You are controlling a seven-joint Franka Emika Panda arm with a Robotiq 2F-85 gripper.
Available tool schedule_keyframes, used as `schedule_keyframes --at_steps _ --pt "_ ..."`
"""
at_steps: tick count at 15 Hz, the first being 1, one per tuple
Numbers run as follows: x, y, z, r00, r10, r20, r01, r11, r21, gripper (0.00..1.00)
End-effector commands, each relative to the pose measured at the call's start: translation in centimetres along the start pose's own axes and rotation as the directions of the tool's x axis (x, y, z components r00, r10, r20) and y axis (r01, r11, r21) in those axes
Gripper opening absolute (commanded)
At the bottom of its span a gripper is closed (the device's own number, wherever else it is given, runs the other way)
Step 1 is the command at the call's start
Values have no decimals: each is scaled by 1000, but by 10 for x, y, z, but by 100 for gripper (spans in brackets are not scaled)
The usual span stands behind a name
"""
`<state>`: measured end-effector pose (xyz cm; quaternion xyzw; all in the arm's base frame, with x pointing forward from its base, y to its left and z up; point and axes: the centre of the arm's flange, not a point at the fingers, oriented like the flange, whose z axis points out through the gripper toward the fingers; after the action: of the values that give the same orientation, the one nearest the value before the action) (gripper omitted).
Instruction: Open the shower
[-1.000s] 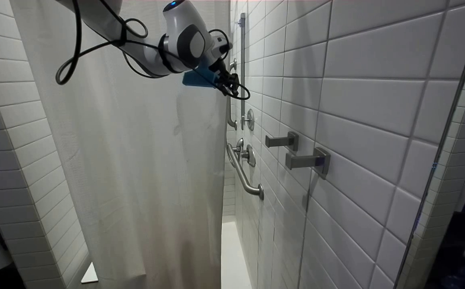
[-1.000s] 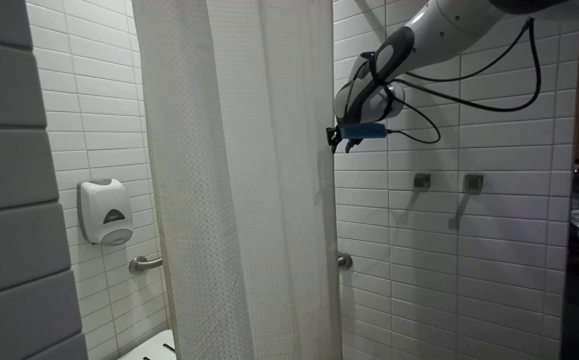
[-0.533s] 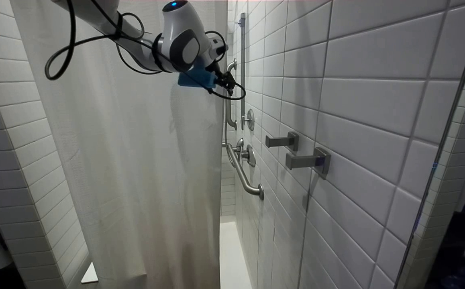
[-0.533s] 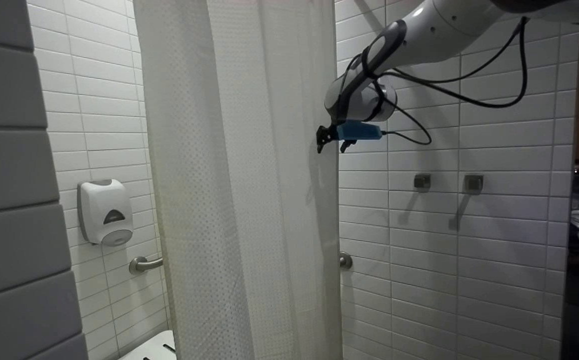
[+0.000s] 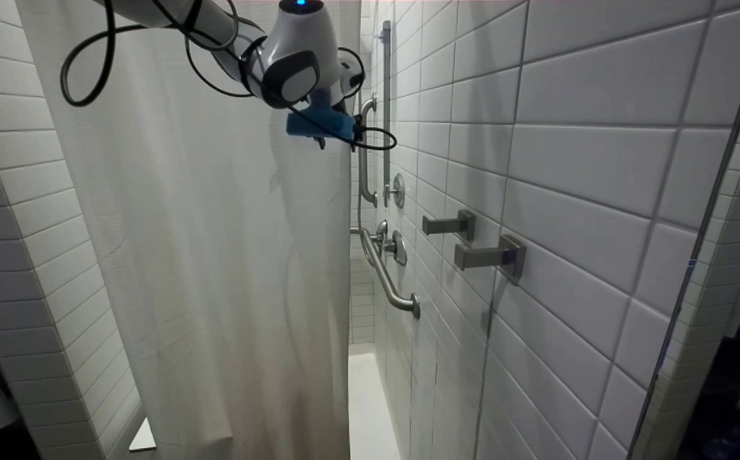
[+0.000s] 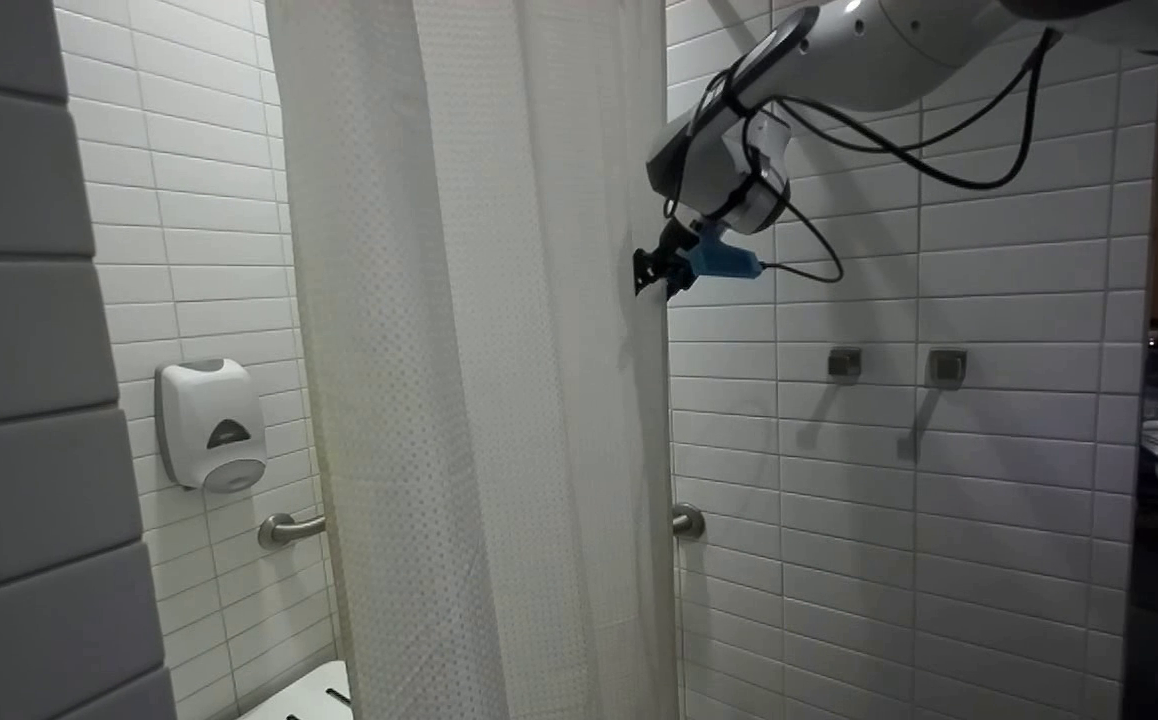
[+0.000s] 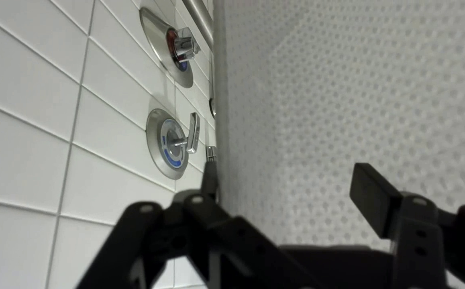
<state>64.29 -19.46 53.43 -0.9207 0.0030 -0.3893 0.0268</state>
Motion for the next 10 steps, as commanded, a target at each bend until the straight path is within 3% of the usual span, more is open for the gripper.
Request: schedule_keyframes --at_steps 1,7,8,10 --pt "-3 17 -8 999 -36 7 36 999 39 52" --pt "-11 23 -19 1000 2 -7 -1 999 50 6" --pt "-12 24 -23 1000 6 -15 -5 998 58 0" --pt "-11 25 -30 999 39 -24 -38 998 54 0"
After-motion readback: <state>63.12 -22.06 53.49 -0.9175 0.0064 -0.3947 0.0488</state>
